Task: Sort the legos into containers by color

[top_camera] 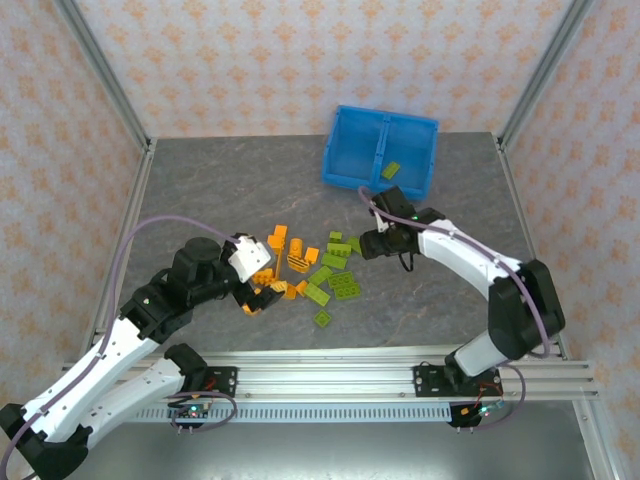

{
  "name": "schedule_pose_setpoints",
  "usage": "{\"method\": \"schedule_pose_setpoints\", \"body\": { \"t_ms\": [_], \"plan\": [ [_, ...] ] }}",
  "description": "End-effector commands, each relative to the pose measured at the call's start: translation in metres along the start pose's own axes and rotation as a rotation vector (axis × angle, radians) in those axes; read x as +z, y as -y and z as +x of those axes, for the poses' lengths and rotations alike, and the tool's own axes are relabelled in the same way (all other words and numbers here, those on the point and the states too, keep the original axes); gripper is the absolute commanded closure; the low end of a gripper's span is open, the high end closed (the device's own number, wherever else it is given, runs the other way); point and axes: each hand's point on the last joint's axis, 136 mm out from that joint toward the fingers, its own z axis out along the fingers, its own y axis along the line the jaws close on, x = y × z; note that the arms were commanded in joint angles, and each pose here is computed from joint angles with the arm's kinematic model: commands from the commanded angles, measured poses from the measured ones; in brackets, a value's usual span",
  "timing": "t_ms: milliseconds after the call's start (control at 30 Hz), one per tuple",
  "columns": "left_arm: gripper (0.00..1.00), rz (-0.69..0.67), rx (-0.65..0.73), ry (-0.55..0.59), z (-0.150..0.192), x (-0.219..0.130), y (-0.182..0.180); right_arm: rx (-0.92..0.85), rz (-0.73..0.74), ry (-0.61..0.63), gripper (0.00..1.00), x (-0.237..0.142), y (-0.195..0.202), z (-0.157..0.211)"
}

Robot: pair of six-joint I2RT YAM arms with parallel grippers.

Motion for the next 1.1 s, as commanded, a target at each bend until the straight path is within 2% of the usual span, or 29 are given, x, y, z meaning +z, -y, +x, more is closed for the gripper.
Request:
{"method": "schedule_pose_setpoints", "body": {
  "t_ms": [0,267,433,633,767,900,1067],
  "plan": [
    [0.0,0.01,0.023,0.008,-0.003,-0.006,0.002,-0.138,0.014,-0.016,0.27,0.01,-0.008,-0.016],
    [0.0,0.009,0.022,0.01,-0.003,-0.007,0.003,-0.227,-0.01,-0.194,0.27,0.055,-0.017,-0.016],
    [0.0,0.01,0.022,0.007,-0.002,-0.007,0.003,-0.223,-0.035,-0.224,0.27,0.071,-0.021,-0.013],
    [0.0,0.008,0.023,0.007,-0.002,-0.007,0.002,-0.22,-0.01,-0.317,0.34,0.086,-0.016,0.006],
    [0.0,0.002,0.022,0.003,-0.002,-0.007,0.001,-0.19,0.029,-0.331,0.37,0.091,-0.009,0.012],
    [0.0,0.001,0.023,0.001,-0.001,-0.007,0.001,-0.162,0.051,-0.333,0.46,0.089,-0.005,0.017],
    [0.0,0.005,0.022,0.001,-0.001,-0.006,0.002,-0.135,0.122,-0.276,0.48,0.078,0.008,0.016]
  ]
}}
